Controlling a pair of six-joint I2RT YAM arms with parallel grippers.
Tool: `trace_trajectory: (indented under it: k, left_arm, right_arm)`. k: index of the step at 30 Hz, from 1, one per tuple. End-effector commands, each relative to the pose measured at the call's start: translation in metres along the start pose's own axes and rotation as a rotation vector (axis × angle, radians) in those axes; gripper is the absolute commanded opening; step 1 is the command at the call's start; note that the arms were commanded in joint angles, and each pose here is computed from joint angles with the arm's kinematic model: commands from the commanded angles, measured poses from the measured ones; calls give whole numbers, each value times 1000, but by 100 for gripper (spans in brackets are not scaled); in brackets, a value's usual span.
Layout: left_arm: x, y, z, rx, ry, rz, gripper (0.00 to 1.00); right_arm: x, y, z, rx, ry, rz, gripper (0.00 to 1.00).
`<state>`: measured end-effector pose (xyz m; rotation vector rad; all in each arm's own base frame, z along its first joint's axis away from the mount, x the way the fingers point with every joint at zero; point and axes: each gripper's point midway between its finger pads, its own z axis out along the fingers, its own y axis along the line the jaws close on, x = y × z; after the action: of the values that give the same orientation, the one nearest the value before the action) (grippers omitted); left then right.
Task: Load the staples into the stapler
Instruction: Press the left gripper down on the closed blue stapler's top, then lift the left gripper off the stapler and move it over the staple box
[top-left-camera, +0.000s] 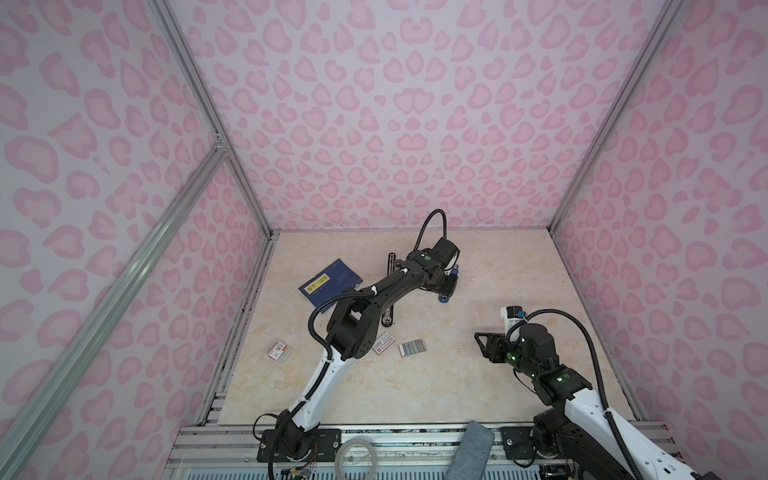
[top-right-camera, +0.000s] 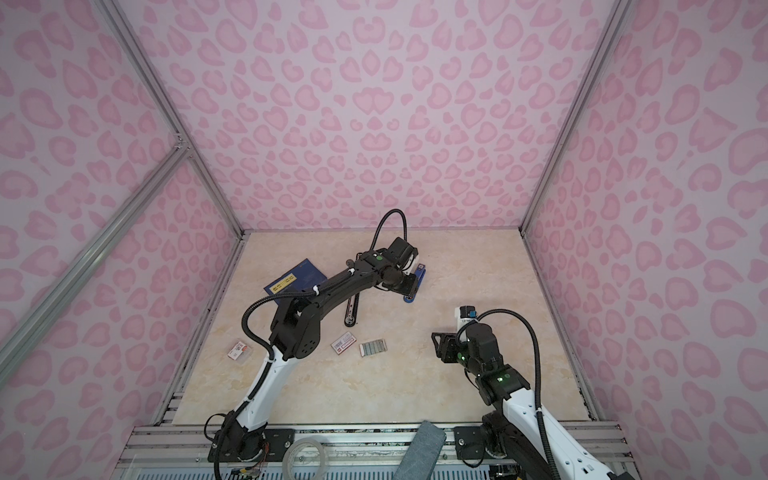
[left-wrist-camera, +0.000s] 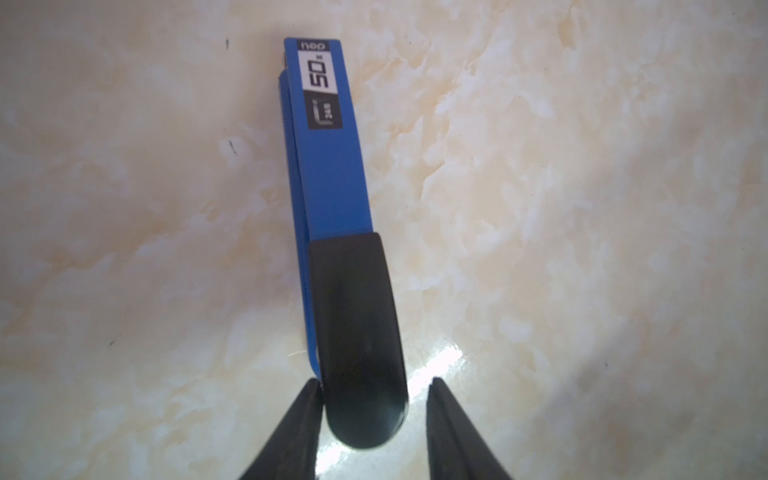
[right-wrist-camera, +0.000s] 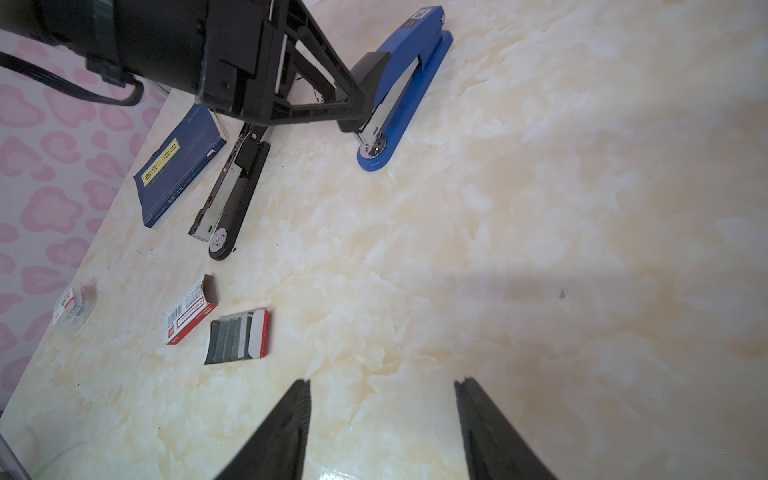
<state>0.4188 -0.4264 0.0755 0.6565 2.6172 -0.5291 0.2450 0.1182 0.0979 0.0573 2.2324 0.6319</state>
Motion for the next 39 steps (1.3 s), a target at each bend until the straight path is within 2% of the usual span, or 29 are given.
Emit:
trace_trajectory:
  k: [1, 7, 14, 19, 24, 27, 30, 36, 39]
  left_arm:
    - [-5, -7, 1, 34, -13, -12, 46]
    - [-3, -6, -24, 12, -59, -3, 51]
    - [11, 17, -82, -82, -219, -35, 60]
    - [27, 30, -124, -105, -360, -53, 61]
    - [51, 42, -151, -115, -418, -106, 61]
    - [63, 48, -157, -113, -395, -146, 68]
    - [81, 50, -153, -58, -328, -220, 68]
    - [133, 49, -141, -9, -167, -329, 50]
    - [159, 46, -133, -5, -94, -366, 45]
  right_arm:
    - [-2, -1, 0, 5, -13, 5, 59]
    - [-5, 0, -2, 4, -22, 3, 60]
    - [-16, 11, -6, -24, -40, -30, 60]
    - [-24, 23, -6, -59, -51, -62, 60]
    - [-23, 44, -3, -100, -35, -124, 60]
    - [-21, 56, 2, -127, -24, -152, 58]
    - [-15, 63, 9, -140, 13, -167, 57]
    - [-1, 76, 26, -156, 96, -218, 51]
    - [3, 79, 32, -165, 117, -222, 50]
